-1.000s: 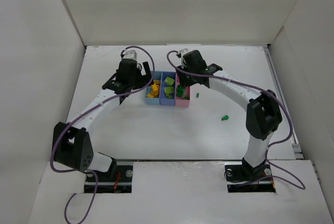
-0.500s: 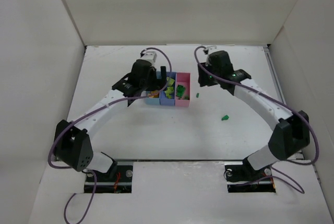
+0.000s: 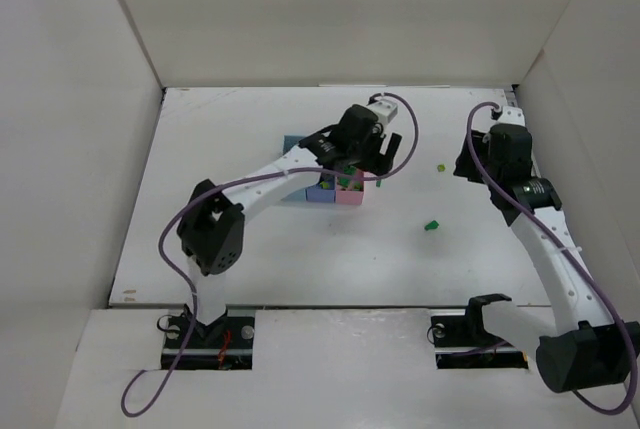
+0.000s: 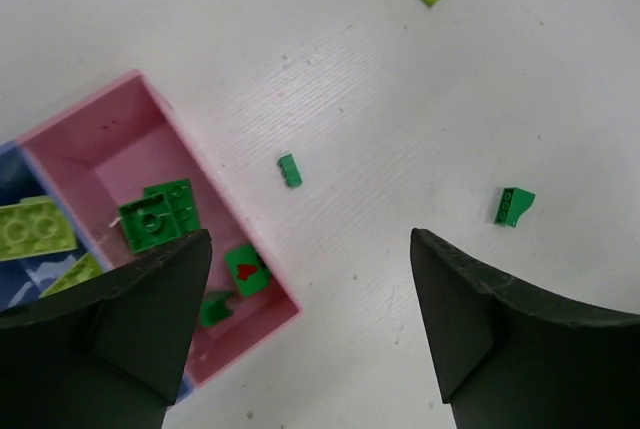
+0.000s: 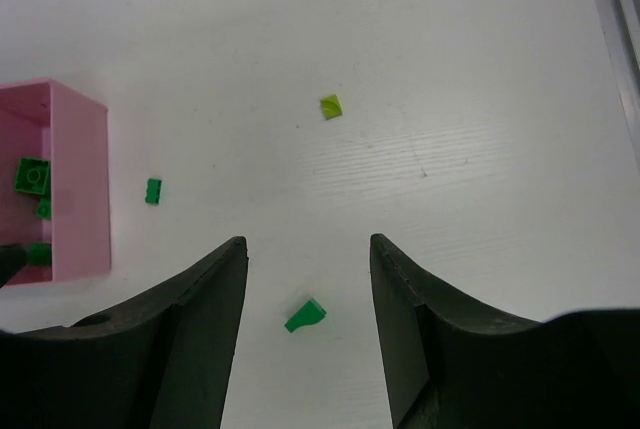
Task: Sort the legos into containers by color
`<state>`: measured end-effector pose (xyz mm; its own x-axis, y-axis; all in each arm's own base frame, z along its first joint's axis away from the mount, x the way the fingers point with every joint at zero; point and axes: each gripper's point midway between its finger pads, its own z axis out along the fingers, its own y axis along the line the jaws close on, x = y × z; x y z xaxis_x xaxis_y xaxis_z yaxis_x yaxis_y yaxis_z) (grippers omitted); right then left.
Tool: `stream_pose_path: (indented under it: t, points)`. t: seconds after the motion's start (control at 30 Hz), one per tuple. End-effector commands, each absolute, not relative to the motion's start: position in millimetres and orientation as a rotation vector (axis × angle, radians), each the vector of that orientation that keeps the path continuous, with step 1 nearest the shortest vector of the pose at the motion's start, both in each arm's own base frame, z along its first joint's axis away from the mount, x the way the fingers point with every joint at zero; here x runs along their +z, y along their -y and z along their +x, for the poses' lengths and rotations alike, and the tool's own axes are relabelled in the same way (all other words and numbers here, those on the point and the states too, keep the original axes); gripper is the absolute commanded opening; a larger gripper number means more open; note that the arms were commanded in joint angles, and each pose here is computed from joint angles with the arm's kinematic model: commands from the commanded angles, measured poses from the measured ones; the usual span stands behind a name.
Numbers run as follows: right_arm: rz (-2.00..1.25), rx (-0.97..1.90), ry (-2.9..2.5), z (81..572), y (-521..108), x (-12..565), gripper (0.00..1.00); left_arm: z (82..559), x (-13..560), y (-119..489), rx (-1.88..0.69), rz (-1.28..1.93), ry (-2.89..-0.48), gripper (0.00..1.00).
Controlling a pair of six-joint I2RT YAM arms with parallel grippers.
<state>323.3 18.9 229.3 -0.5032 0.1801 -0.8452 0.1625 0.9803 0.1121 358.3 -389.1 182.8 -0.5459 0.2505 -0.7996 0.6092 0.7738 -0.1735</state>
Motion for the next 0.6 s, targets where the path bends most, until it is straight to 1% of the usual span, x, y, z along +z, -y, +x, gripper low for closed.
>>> stream_pose_path:
  t: [0.0, 0.03, 0.1, 0.23, 0.3, 0.37, 0.5, 0.53, 0.57]
  points:
    - [0.274, 0.024, -2.119, 314.0, -12.2, 225.0, 0.58, 363.2, 188.6, 411.8, -0.556, 0.682, -2.138, 0.74]
    - [0.275, 0.023, -2.120, 312.0, -11.9, 223.7, 0.58, 368.9, 165.1, 415.7, -0.527, 0.669, -2.193, 0.63]
    - [0.279, 0.028, -2.120, 309.0, -10.4, 224.7, 0.58, 376.8, 165.6, 419.8, -0.502, 0.640, -2.222, 0.62]
    - [0.279, 0.023, -2.141, 304.1, -9.9, 216.5, 0.58, 383.4, 144.4, 423.6, -0.476, 0.623, -2.251, 0.52]
    - [0.279, 0.023, -2.141, 304.0, -9.9, 216.4, 0.58, 384.9, 141.9, 425.9, -0.478, 0.613, -2.261, 0.52]
    - [0.279, 0.021, -2.150, 303.0, -9.8, 212.5, 0.58, 390.1, 134.5, 421.7, -0.433, 0.578, -2.271, 0.47]
    - [0.279, 0.021, -2.150, 303.0, -9.8, 212.5, 0.56, 394.2, 110.3, 421.9, -0.394, 0.556, -2.316, 0.45]
    - [0.279, 0.021, -2.150, 303.0, -9.8, 212.5, 0.56, 390.3, 102.6, 425.4, -0.390, 0.571, -2.326, 0.42]
    - [0.279, 0.021, -2.150, 303.0, -9.8, 212.5, 0.56, 391.9, 104.3, 427.3, -0.397, 0.567, -2.315, 0.42]
